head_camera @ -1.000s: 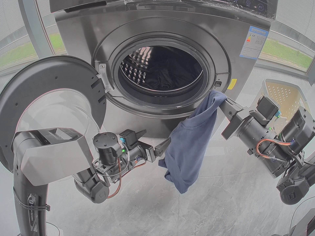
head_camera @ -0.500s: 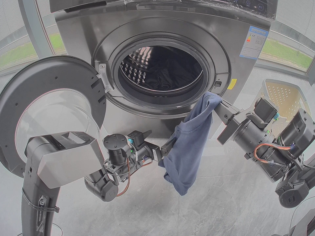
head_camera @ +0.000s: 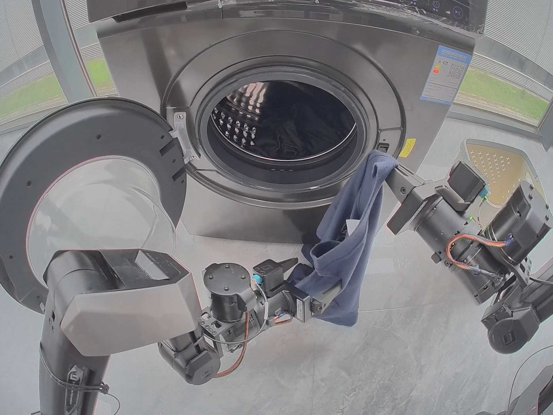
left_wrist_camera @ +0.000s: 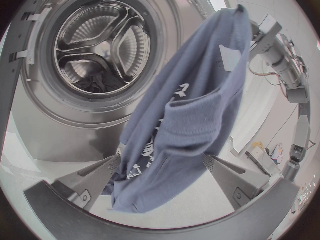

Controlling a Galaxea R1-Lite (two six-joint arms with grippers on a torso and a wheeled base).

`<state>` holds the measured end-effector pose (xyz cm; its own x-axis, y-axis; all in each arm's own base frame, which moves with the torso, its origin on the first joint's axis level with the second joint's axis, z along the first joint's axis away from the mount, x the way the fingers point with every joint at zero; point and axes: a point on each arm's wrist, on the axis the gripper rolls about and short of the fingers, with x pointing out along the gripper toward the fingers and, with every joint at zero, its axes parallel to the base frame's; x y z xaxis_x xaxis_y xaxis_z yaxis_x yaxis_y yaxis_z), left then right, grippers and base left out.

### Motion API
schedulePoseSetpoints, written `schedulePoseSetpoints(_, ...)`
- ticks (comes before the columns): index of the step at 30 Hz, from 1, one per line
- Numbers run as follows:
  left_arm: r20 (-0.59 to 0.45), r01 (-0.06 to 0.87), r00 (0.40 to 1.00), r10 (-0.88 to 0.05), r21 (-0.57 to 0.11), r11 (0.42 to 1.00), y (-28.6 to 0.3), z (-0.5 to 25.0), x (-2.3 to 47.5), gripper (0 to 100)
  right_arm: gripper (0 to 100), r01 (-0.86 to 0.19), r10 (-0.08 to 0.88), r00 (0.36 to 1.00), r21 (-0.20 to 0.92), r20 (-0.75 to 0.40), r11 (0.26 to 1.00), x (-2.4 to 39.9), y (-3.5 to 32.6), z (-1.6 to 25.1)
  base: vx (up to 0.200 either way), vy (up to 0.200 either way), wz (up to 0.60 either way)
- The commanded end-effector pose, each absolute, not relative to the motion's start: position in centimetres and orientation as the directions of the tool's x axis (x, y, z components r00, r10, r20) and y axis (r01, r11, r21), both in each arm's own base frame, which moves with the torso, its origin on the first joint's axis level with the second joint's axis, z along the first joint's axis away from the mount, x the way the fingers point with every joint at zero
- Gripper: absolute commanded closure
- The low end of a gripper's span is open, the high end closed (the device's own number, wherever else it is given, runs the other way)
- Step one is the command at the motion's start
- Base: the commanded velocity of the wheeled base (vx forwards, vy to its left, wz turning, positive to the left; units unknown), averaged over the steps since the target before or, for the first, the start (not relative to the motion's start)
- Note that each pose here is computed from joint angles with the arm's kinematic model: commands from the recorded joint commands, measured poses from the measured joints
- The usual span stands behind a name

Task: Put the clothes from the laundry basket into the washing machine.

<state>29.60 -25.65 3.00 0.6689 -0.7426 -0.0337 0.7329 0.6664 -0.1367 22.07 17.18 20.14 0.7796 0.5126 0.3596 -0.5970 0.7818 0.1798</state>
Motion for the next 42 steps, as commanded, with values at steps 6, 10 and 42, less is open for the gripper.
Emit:
schedulePoseSetpoints(6,-0.023,0.745,0.658,-0.753,-0.13,0.654,-25.8,3.7,28.9,0,100,-0.565,0.482,0.801,0.18,0.354,0.806,23.0,16.5,19.9,0.0,0.0,0.0)
schedulePoseSetpoints(10,-0.024,0.746,0.656,-0.754,-0.13,0.653,-25.8,3.7,28.9,0,100,-0.563,0.481,0.802,0.18,0.353,0.807,23.1,16.5,19.9,0.0,0.0,0.0)
schedulePoseSetpoints(42,0.068,0.736,0.675,-0.734,-0.121,0.666,-25.5,6.4,30.0,100,100,-0.555,0.479,0.811,0.182,0.337,0.812,23.2,16.4,19.5,0.0,0.0,0.0)
